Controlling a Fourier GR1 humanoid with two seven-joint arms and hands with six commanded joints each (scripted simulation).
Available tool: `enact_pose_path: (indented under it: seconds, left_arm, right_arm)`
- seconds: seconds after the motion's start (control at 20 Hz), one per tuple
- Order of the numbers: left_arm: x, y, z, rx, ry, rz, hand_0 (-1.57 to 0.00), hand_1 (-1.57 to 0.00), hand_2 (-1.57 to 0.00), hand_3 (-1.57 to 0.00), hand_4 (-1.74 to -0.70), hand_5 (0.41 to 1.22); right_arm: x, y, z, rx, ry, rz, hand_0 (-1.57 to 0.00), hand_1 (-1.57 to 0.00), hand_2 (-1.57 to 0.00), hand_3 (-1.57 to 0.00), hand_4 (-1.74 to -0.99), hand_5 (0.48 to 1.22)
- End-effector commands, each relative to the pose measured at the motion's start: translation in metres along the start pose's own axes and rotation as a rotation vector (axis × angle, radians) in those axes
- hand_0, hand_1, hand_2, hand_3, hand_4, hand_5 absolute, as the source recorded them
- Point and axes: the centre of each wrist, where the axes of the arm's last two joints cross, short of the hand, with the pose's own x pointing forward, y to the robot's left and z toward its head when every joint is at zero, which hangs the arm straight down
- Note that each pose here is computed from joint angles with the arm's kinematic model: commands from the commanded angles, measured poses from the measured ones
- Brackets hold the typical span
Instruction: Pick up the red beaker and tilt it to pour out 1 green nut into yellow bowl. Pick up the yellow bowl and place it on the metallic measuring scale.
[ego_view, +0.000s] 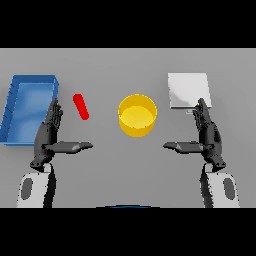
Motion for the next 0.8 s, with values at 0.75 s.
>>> enact_pose_path:
  seconds: [0.75]
  left_arm:
    - [0.026, -0.003, 0.034, -0.11, -0.002, -0.206, 0.0, 0.0, 0.0, 0.0, -1.14, 0.649]
  right_arm:
    - [0.016, 0.004, 0.015, 0.062, -0.149, 0.306, 0.0, 0.0, 0.0, 0.0, -1.147, 0.614]
